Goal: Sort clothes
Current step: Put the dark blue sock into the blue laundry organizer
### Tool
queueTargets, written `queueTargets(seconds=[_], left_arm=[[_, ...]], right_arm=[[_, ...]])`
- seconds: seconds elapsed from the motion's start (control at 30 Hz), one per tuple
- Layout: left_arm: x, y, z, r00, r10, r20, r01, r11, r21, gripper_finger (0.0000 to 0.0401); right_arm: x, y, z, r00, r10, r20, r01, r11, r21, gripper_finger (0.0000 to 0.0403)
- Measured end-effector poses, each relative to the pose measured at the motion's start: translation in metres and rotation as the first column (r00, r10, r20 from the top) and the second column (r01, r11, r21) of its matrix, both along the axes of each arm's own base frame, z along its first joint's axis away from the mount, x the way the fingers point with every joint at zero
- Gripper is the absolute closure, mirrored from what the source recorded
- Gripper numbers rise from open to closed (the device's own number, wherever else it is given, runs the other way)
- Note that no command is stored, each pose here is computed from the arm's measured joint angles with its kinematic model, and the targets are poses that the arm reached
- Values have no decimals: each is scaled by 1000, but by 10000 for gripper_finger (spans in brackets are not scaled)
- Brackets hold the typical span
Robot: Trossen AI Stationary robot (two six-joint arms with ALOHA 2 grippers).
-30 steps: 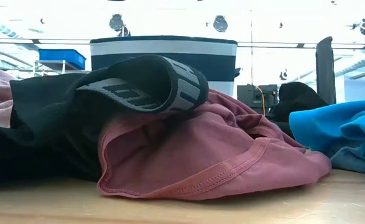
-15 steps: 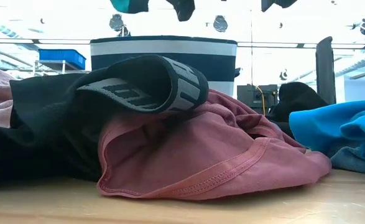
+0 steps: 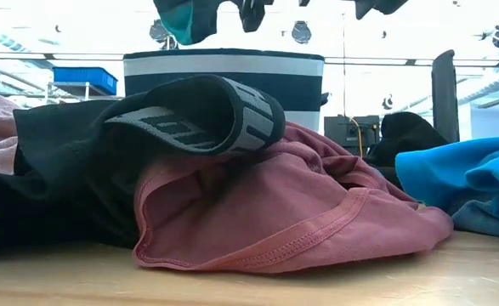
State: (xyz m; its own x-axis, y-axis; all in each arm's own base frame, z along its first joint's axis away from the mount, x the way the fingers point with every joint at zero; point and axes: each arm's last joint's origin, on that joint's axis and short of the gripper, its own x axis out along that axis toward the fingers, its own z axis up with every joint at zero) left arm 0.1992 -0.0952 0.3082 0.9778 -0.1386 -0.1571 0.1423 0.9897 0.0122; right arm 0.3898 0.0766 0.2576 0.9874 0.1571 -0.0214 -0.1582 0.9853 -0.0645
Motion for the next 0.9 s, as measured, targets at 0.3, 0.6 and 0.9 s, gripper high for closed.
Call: queueTargets(seconds=[0.3,0.6,0.9], left_arm=[[-2,2,-10,995,46,-87,-41,997,58,283],[-5,4,-27,976,78,-203,-69,996,54,277],[-5,4,-32,977,81,-196,-71,996,56,277]], right_arm=[[-19,-8,24,990,-131,-60,126,989,-76,401],[-66,-41,93,942,-325,89,334,933,-135,402],[-88,-148,111,815,-566,125,573,819,-24,403]])
